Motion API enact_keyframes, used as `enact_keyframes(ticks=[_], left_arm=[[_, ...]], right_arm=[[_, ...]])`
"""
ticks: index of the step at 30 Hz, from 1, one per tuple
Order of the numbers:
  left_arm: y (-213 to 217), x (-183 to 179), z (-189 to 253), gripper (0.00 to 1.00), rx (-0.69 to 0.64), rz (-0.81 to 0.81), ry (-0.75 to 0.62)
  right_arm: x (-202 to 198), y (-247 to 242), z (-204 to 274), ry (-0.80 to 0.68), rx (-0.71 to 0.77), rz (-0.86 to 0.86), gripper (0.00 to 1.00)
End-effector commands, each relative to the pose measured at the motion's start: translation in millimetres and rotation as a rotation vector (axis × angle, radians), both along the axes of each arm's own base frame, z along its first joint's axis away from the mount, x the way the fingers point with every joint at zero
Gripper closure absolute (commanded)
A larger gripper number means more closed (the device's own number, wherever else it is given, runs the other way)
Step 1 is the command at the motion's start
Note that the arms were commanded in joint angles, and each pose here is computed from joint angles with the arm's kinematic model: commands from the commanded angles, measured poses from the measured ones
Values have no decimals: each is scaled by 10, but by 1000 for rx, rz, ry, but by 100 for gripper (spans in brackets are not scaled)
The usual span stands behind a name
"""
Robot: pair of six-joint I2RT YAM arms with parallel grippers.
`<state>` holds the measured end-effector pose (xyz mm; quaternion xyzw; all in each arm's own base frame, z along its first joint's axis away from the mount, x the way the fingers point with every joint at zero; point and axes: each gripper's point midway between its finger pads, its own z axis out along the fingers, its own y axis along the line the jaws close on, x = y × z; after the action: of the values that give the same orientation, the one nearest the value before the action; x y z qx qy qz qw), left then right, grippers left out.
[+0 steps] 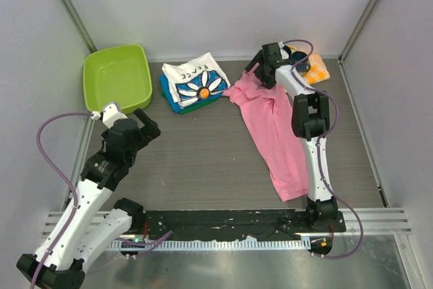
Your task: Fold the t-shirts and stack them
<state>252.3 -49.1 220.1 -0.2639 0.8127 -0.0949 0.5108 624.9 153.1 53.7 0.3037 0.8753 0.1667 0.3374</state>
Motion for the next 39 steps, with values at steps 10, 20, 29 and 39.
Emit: enact_keyframes(ticks=[10,20,29,39], left_arm=[[-546,389,-231,0,-147,-149,22],[-1619,1163,-467,0,-387,-446,94],[-2170,1796,-817,0,-485,-505,137],[-2120,2103,-1361,0,-349,-437,268]], right_arm=[[-620,-243,1972,-285,-201,81,0],[-1644,-143,2126,-296,-206,178,0],[-2110,-267,1845,-254,-213,196,0],[-2312,-302,1745,-245,-210,208,0]])
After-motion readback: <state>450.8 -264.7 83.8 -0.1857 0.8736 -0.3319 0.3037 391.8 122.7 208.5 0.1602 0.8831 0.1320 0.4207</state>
